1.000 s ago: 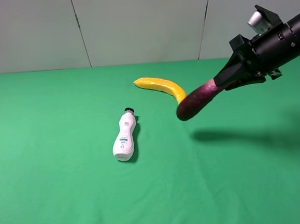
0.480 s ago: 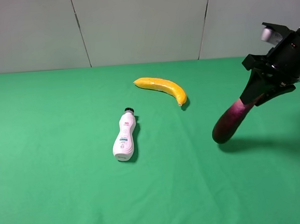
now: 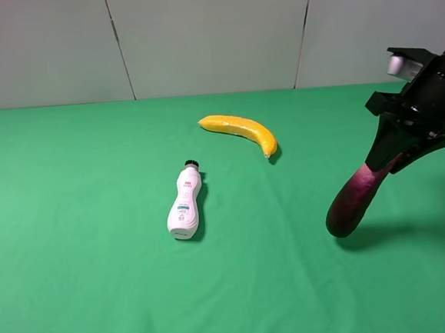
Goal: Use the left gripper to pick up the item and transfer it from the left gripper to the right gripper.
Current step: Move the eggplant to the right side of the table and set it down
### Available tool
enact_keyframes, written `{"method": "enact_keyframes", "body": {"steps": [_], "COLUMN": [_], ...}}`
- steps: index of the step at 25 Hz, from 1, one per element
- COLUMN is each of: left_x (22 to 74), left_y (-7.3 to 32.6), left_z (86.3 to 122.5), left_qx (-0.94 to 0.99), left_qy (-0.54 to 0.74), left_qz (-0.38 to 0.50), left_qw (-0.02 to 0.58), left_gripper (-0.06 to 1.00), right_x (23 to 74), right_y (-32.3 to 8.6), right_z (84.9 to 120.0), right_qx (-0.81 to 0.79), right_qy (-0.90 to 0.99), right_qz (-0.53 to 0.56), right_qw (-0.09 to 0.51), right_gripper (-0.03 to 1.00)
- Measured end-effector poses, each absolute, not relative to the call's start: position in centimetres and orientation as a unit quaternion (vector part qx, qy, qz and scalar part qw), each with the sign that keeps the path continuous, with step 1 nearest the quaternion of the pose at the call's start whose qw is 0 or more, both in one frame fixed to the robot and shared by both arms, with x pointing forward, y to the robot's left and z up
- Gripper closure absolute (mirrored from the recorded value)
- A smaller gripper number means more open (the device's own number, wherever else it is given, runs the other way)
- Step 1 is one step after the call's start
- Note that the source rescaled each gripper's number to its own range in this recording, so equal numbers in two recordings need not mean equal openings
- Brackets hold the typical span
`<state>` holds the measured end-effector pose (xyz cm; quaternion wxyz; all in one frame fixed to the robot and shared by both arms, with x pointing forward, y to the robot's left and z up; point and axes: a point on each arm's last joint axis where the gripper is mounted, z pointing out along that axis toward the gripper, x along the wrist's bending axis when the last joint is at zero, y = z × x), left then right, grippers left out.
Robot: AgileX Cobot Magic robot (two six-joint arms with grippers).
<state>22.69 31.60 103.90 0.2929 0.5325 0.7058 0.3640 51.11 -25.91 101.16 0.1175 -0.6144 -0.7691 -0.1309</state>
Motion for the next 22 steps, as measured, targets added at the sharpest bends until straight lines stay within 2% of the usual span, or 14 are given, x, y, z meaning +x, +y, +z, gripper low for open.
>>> {"method": "enact_keyframes", "body": {"steps": [3, 13, 22], "left_x": [22.7, 22.7, 22.7], "left_y": [31.6, 31.6, 31.6], "left_z": [103.9, 103.9, 103.9], "left_qx": [0.532, 0.532, 0.532], "left_qy": [0.706, 0.706, 0.706], "left_qz": [0.364, 0.365, 0.365], "left_qw": [0.293, 0.293, 0.293], "left_gripper": [-0.05, -0.05, -0.05], "right_x": [51.1, 52.5, 53.9], "right_y": [-24.9, -24.3, -24.4], "right_z": [100.9, 98.3, 97.5], "right_qx": [-0.601, -0.615, -0.629], "right_qy": [-0.783, -0.77, -0.76], "right_qz": [-0.122, -0.113, -0.142], "right_qw": [0.105, 0.125, 0.082], "right_gripper": [0.95, 0.95, 0.95]}}
